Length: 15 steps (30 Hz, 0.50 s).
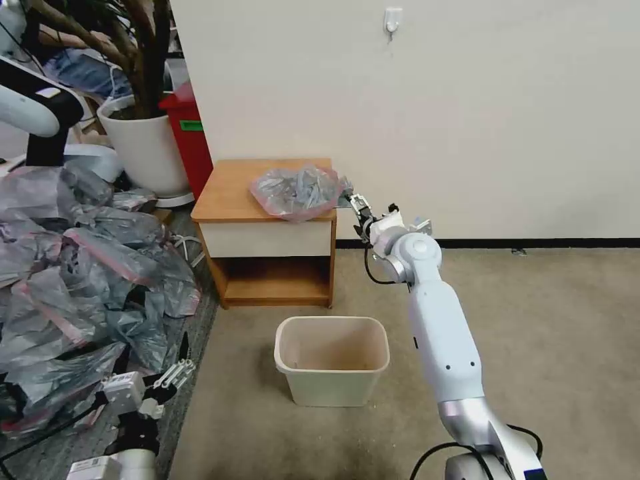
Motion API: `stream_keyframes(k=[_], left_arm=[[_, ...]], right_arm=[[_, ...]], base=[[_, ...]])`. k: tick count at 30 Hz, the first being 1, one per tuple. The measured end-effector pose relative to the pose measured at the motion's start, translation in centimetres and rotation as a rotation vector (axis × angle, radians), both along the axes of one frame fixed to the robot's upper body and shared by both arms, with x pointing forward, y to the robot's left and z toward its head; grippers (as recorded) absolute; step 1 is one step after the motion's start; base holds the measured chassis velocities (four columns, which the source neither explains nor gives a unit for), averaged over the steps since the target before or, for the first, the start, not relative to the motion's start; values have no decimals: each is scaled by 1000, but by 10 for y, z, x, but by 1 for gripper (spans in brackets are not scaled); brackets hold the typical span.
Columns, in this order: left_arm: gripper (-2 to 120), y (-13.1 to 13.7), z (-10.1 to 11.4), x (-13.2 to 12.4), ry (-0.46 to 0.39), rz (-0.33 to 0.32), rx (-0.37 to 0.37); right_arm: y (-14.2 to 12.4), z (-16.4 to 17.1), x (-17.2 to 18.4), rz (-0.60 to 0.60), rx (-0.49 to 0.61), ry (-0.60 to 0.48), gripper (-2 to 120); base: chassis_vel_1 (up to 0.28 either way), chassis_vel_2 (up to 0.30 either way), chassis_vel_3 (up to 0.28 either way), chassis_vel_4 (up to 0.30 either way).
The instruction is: Pick up the garbage bag from the table and place it over the trash can.
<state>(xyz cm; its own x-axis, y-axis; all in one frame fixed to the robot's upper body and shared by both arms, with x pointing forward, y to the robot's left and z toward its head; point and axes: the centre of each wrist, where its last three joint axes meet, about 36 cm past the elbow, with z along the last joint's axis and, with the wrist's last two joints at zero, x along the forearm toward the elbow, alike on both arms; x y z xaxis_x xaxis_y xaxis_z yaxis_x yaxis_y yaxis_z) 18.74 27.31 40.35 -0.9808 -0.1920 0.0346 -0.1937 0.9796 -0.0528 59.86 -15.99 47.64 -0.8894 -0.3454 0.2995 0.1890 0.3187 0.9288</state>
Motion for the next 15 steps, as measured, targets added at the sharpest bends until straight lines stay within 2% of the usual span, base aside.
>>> stream_keyframes(k=[9, 15], left_arm=[[100, -1, 2, -7, -4, 15, 15], [100, 6, 4, -11, -15, 28, 42]], right_arm=[[10, 5, 15, 14, 4, -9, 97], [12, 11, 26, 11, -9, -23, 92]], base=[[0, 0, 0, 0], [0, 0, 0, 0]])
